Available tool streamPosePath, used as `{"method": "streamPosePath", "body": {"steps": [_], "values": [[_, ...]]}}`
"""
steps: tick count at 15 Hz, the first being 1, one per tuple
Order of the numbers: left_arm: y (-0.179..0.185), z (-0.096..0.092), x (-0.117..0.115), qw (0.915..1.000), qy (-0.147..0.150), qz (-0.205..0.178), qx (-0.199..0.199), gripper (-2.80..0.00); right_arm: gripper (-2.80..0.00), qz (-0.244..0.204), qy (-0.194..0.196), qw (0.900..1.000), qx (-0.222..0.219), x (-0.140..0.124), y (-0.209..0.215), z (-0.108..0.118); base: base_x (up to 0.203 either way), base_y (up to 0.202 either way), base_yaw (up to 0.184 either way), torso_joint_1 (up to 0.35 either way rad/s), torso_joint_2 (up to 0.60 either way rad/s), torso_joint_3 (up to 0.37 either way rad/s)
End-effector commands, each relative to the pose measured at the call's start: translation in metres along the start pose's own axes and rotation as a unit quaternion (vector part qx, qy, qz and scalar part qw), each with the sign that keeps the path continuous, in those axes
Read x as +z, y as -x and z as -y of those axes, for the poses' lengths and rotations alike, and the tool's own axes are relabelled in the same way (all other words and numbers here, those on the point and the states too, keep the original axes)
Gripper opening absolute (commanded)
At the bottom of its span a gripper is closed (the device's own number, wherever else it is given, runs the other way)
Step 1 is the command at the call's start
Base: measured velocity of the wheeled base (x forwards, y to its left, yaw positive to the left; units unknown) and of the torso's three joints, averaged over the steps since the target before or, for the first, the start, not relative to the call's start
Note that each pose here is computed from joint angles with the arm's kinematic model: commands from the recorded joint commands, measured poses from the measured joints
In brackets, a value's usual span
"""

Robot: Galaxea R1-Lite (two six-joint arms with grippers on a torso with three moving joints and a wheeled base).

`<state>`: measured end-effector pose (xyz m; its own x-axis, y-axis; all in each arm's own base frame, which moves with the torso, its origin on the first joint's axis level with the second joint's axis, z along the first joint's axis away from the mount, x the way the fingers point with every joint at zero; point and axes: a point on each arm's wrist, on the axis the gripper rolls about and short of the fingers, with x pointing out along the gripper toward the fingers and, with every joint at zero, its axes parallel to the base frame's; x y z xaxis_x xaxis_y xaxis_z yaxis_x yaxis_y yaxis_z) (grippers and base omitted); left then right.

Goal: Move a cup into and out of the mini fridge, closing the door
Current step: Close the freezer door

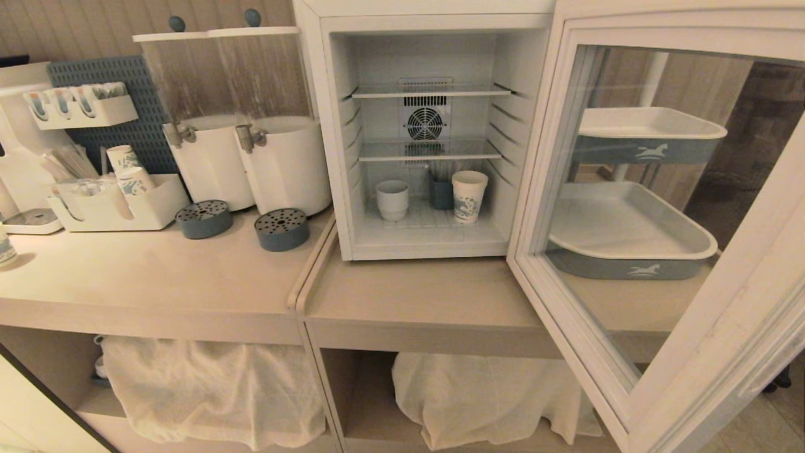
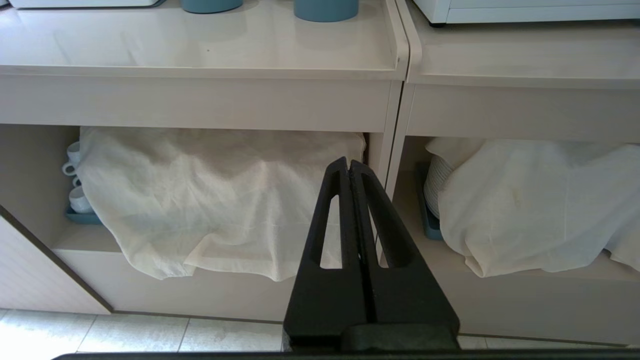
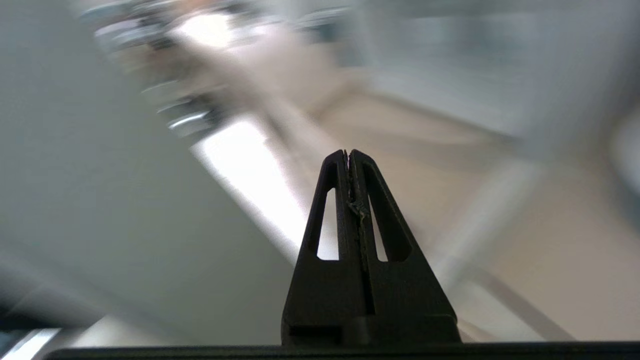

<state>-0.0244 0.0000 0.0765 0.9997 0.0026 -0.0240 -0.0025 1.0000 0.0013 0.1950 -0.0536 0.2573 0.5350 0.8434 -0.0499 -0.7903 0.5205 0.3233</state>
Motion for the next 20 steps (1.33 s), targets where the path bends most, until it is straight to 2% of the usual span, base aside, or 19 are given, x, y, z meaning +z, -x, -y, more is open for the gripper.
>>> {"method": "streamPosePath", "body": {"steps": [1, 4, 7, 9, 12, 15, 17, 20], "values": [[0.000, 0.000, 0.000, 1.0000, 0.000, 0.000, 0.000, -2.80, -2.80, -0.008, -0.026, 0.997, 0.071, -0.002, -0.003, 0.018, 0.000, 0.000, 0.000, 0.000, 0.00, 0.000], [0.000, 0.000, 0.000, 1.0000, 0.000, 0.000, 0.000, -2.80, -2.80, -0.022, -0.050, 0.993, 0.104, 0.002, -0.018, 0.020, 0.000, 0.000, 0.000, 0.000, 0.00, 0.000], [0.000, 0.000, 0.000, 1.0000, 0.000, 0.000, 0.000, -2.80, -2.80, -0.053, -0.088, 0.982, 0.161, 0.003, -0.048, 0.015, 0.000, 0.000, 0.000, 0.000, 0.00, 0.000], [0.000, 0.000, 0.000, 1.0000, 0.000, 0.000, 0.000, -2.80, -2.80, -0.070, -0.096, 0.981, 0.154, 0.003, -0.073, 0.006, 0.000, 0.000, 0.000, 0.000, 0.00, 0.000], [0.000, 0.000, 0.000, 1.0000, 0.000, 0.000, 0.000, -2.80, -2.80, -0.080, -0.108, 0.987, 0.085, 0.009, -0.121, -0.017, 0.000, 0.000, 0.000, 0.000, 0.00, 0.000], [0.000, 0.000, 0.000, 1.0000, 0.000, 0.000, 0.000, -2.80, -2.80, -0.044, -0.110, 0.993, -0.020, 0.027, -0.178, -0.039, 0.000, 0.000, 0.000, 0.000, 0.00, 0.000], [0.000, 0.000, 0.000, 1.0000, 0.000, 0.000, 0.000, -2.80, -2.80, -0.037, -0.112, 0.990, -0.078, 0.027, -0.225, -0.048, 0.000, 0.000, 0.000, 0.000, 0.00, 0.000], [0.000, 0.000, 0.000, 1.0000, 0.001, 0.000, -0.001, -2.80, -2.80, -0.029, -0.101, 0.977, -0.184, 0.021, -0.288, -0.045, 0.000, 0.000, 0.000, 0.000, 0.00, 0.000]]}}
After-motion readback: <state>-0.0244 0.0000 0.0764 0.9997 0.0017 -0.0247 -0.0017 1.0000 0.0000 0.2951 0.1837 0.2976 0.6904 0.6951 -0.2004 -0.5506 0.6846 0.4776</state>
